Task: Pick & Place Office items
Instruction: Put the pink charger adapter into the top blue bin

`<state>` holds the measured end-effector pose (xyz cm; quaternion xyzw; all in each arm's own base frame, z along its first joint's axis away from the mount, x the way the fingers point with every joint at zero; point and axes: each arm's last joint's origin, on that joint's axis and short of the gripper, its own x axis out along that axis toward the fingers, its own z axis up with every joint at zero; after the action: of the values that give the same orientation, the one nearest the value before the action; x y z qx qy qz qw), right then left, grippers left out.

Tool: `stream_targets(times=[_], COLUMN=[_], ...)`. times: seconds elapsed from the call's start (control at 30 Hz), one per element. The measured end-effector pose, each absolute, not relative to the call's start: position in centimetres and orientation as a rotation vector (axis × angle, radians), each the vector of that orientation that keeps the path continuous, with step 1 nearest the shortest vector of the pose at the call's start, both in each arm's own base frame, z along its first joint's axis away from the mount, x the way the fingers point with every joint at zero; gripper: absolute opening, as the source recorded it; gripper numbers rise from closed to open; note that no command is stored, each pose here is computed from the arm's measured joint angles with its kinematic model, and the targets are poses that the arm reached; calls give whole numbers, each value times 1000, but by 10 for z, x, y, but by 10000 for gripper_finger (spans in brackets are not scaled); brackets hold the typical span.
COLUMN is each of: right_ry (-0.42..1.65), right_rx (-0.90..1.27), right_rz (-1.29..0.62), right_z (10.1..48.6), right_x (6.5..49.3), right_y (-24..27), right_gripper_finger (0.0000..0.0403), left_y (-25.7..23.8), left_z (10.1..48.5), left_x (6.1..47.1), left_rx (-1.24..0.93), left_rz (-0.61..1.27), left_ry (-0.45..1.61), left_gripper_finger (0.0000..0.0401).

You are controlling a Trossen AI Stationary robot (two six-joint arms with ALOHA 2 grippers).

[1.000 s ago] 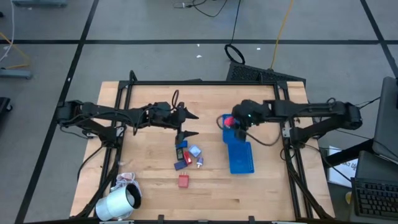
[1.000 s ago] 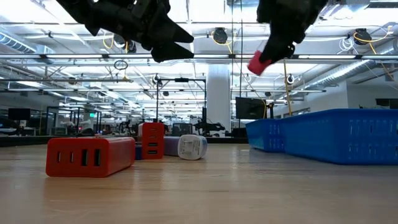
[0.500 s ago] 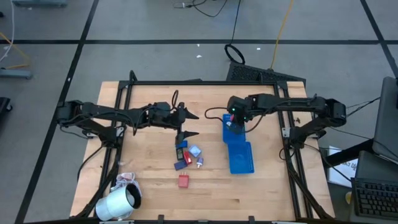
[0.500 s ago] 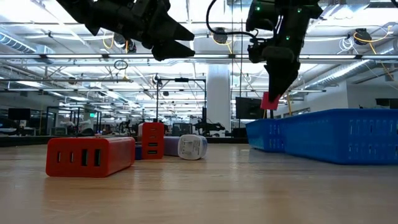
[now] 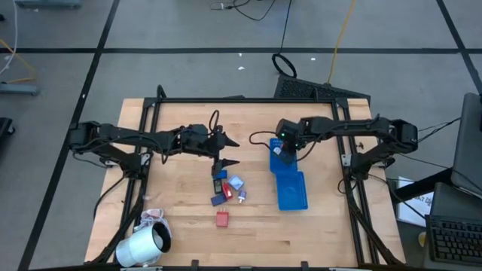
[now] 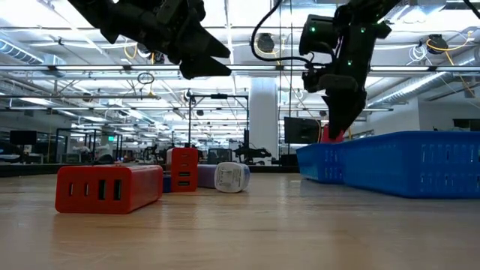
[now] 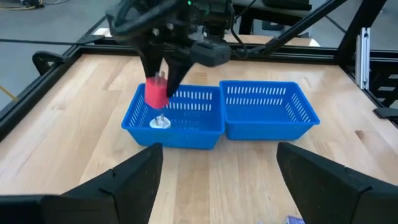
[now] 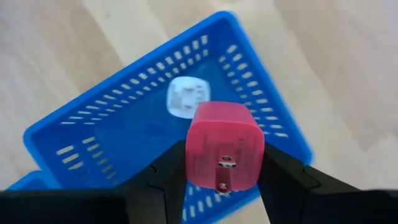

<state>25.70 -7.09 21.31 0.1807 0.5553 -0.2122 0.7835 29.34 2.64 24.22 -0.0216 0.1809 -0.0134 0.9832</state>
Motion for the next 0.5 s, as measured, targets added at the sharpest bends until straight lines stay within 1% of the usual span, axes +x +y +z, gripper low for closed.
stream_targets(times=[0.33, 0.5], right_ry=[1199, 1194], right_rx=[421, 423], right_rz=[-448, -447], right_z=[196, 190], right_x=[252, 250], right_y=[-70, -69], right_gripper_finger=[149, 149], left_y=[26, 26], left_z=[243, 243], left_x=[294, 294], left_rx=[-46, -46], left_rz=[-26, -26], left_ry=[357, 350], left_gripper_finger=[328, 323])
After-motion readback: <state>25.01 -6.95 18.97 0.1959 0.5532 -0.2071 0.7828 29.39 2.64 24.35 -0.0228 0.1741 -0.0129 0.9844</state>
